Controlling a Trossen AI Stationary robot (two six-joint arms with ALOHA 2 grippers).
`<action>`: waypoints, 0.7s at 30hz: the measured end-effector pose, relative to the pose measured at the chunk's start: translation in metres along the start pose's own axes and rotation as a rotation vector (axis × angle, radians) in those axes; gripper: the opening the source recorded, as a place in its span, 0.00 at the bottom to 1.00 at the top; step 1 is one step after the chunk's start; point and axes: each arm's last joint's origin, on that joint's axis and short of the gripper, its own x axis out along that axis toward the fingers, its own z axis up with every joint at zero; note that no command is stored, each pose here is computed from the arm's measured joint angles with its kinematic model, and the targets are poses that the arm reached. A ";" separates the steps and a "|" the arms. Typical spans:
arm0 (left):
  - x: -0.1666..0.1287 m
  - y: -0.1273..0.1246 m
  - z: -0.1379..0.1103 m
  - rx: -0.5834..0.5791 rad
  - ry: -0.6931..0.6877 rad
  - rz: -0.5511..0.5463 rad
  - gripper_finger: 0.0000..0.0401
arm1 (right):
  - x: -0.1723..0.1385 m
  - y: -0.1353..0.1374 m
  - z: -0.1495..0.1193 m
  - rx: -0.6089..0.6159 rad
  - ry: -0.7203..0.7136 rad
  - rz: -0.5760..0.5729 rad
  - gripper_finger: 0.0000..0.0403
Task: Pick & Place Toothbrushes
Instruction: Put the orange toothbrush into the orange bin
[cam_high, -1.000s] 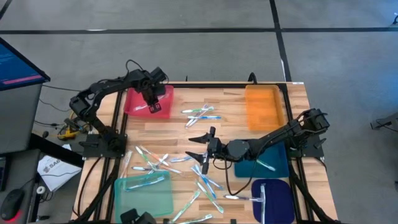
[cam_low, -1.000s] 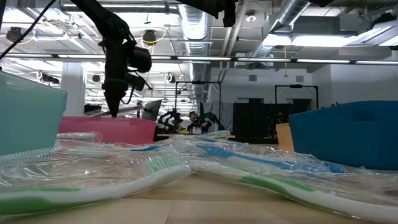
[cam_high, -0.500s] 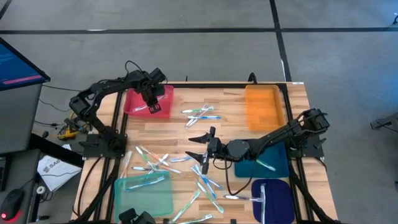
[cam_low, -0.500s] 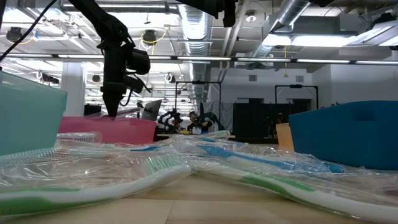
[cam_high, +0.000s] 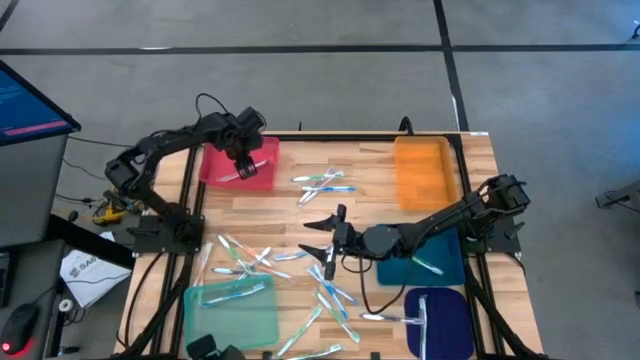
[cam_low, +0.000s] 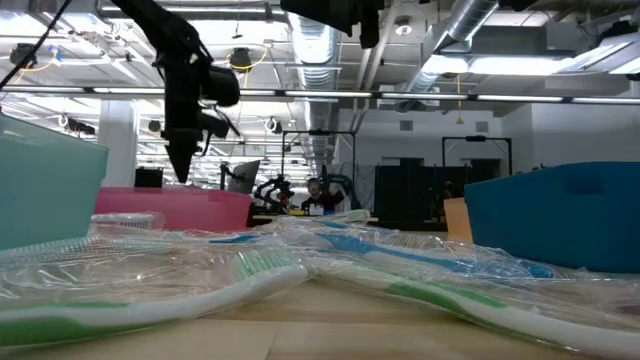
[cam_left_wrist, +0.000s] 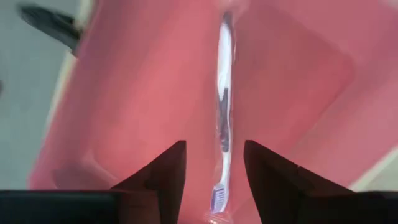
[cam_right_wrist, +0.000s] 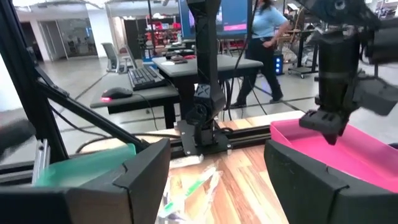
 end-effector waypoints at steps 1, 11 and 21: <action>-0.006 -0.001 0.000 0.001 -0.029 0.009 0.39 | 0.000 0.000 0.000 -0.003 0.004 0.000 0.63; -0.085 -0.007 -0.009 -0.061 -0.538 -0.005 0.36 | 0.000 0.000 0.000 -0.003 0.004 0.000 0.63; -0.108 -0.055 -0.022 -0.030 -1.083 -0.582 0.37 | 0.000 0.000 -0.001 -0.006 0.005 0.000 0.63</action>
